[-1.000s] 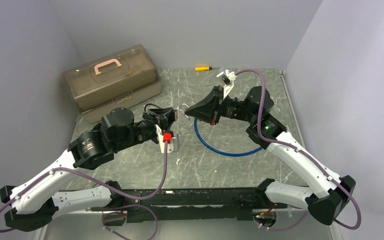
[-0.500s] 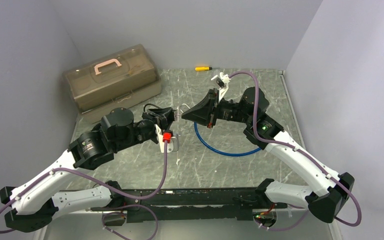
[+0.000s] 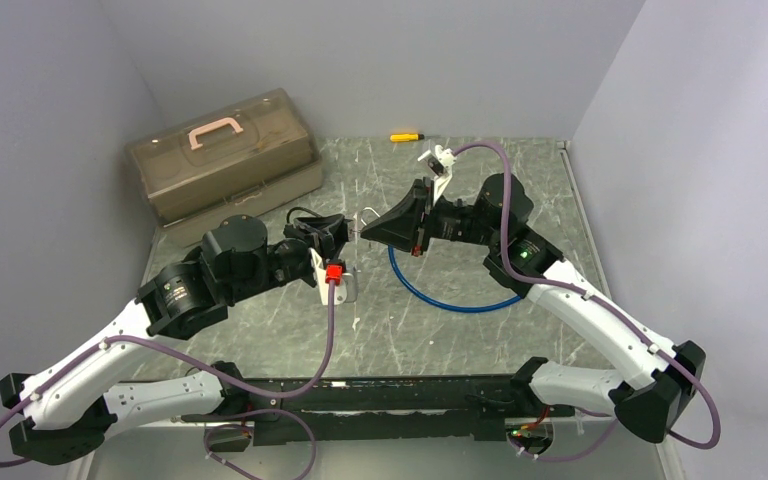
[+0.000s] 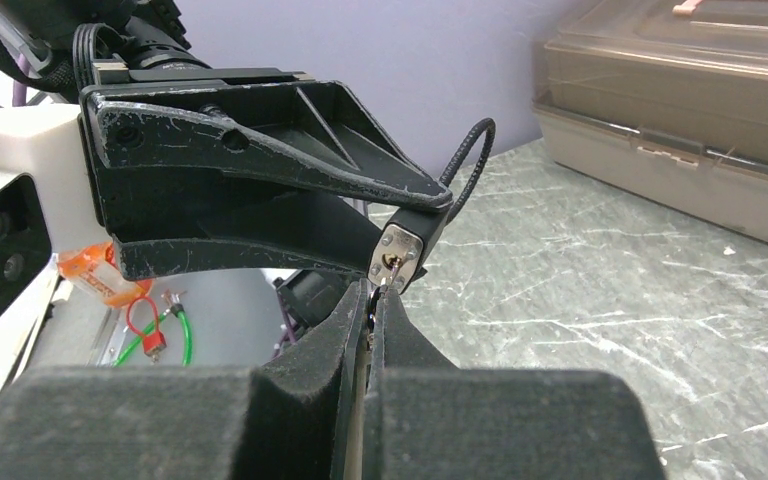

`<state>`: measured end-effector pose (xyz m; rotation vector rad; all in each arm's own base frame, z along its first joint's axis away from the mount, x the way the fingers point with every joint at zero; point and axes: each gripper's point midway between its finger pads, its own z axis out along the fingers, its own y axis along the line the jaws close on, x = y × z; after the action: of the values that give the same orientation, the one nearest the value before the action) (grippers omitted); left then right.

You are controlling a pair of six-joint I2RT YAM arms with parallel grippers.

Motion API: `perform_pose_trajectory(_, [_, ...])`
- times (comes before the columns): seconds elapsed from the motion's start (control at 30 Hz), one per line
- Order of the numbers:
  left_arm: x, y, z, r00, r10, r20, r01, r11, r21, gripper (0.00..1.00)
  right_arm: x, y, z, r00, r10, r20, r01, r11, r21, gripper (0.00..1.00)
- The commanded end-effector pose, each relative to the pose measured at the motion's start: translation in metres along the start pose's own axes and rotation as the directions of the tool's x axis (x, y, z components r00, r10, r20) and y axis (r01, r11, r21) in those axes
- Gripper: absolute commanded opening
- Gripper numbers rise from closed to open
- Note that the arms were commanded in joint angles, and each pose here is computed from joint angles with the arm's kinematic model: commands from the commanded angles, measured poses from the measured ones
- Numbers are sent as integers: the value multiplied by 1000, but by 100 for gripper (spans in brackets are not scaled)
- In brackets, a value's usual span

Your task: Unlock with the key

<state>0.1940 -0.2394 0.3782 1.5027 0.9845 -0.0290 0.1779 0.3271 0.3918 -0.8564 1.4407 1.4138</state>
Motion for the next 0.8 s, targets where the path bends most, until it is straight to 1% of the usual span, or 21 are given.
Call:
perform_pose_trajectory(0.0, [-15, 24, -8, 998, -2, 55, 6, 997, -81, 0, -18, 11, 1, 998, -46, 44, 47, 998, -31, 0])
perform_pose_trajectory(0.2, [-16, 25, -10, 998, -3, 57, 8, 997, -82, 0, -20, 12, 3, 998, -40, 52, 42, 999, -33, 0])
perform_pose_trajectory(0.5, [-14, 27, -12, 999, -2, 53, 7, 995, -97, 0, -14, 5, 12, 999, -33, 26, 33, 999, -2, 0])
perform_pose_trajectory(0.77, [-16, 28, -13, 998, 1, 58, 4, 995, -96, 0, -18, 2, 14, 998, -35, 50, 34, 999, 22, 0])
